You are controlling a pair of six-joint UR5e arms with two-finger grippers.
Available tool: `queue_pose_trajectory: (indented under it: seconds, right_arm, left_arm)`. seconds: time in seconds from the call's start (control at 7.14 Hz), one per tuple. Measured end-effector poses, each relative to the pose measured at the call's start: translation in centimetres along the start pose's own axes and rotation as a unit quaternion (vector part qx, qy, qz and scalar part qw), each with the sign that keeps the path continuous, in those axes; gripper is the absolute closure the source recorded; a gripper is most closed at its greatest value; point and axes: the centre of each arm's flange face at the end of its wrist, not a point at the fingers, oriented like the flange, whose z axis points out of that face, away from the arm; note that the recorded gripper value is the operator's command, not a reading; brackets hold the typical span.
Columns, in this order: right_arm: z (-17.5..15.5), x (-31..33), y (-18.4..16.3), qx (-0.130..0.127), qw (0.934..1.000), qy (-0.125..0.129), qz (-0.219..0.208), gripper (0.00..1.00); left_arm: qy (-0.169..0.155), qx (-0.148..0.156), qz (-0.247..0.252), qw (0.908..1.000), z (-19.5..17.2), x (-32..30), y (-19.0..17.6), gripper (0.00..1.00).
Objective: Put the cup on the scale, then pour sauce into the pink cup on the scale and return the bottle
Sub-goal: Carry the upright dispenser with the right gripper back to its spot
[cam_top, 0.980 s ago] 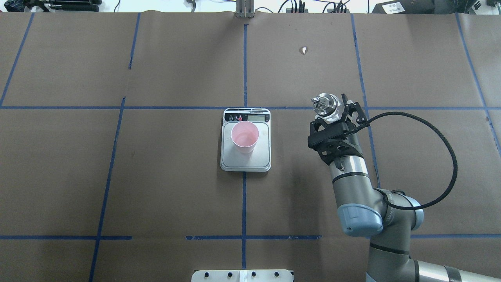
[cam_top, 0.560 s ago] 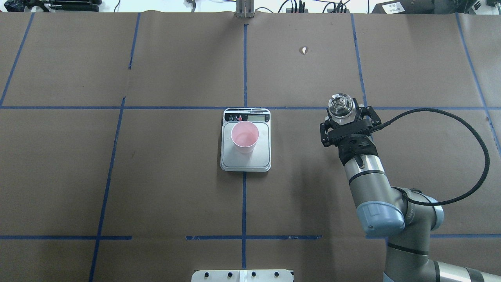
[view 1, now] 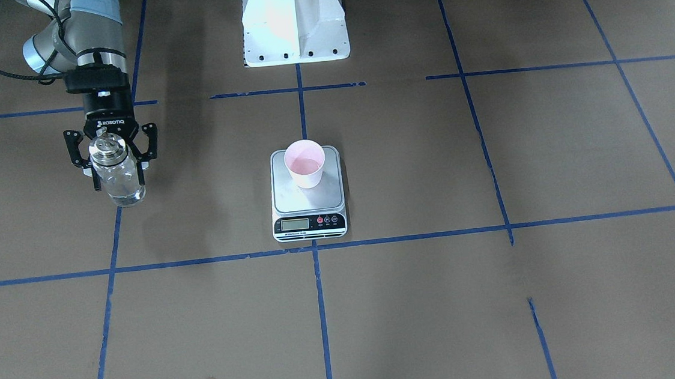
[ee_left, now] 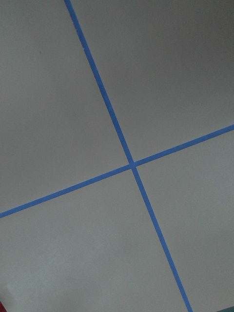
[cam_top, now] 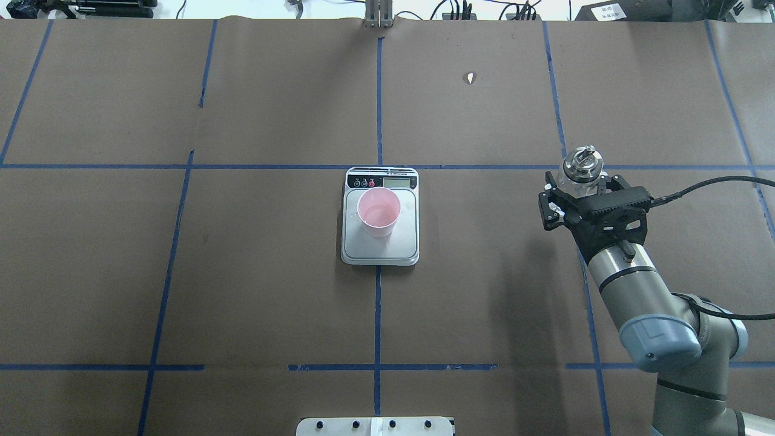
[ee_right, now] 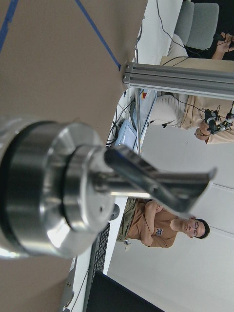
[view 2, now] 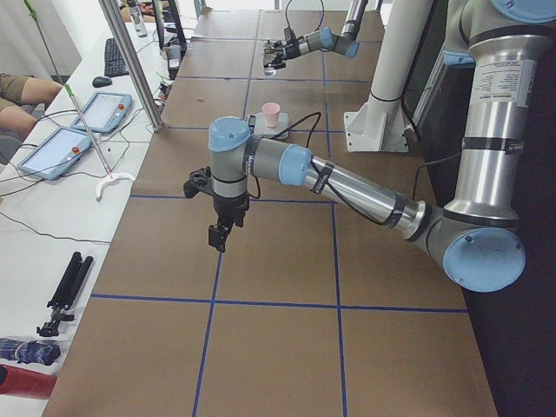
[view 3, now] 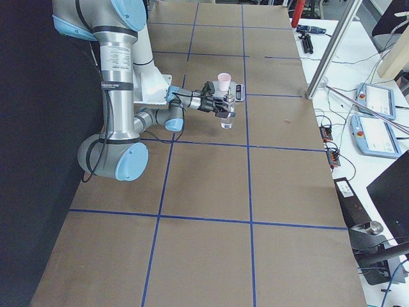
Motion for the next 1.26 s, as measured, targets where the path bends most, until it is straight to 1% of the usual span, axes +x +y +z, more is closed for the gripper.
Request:
queue_pose_trajectory:
  seconds: [0.14, 0.42, 0.56, 0.7, 0.98, 1.12, 1.26]
  right_arm:
    - [-0.1, 0.8, 0.4, -0.001, 0.9996, 0.0, 0.029, 1.0]
    - [0.0, 2.3, 1.9, -0.007, 0.9967, 0.008, 0.081, 1.0]
    - [0.3, 2.9, 2.8, -0.011, 0.9955, 0.014, 0.093, 1.0]
    - [0.6, 3.4, 3.8, -0.015, 0.9948, 0.021, 0.099, 1.0]
    - [1.7, 4.5, 6.7, -0.024, 0.9951, 0.037, 0.088, 1.0]
    - [2.0, 4.7, 7.5, -0.026, 0.995, 0.041, 0.087, 1.0]
    - [2.0, 4.6, 7.2, -0.025, 0.9947, 0.04, 0.092, 1.0]
  left_arm:
    - [0.0, 0.001, 0.001, 1.0, -0.1, 0.0, -0.1, 0.0]
    - [-0.002, 0.004, 0.002, 1.0, -0.3, 0.1, -0.2, 0.0]
    - [-0.003, 0.005, 0.002, 1.0, -0.5, 0.1, -0.2, 0.0]
    - [-0.003, 0.006, 0.003, 1.0, -0.5, 0.1, -0.2, 0.0]
    - [-0.003, 0.006, 0.002, 1.0, -0.6, 0.1, -0.2, 0.0]
    - [-0.003, 0.006, 0.002, 1.0, -0.6, 0.1, -0.2, 0.0]
    - [-0.003, 0.005, 0.002, 1.0, -0.5, 0.1, -0.2, 0.0]
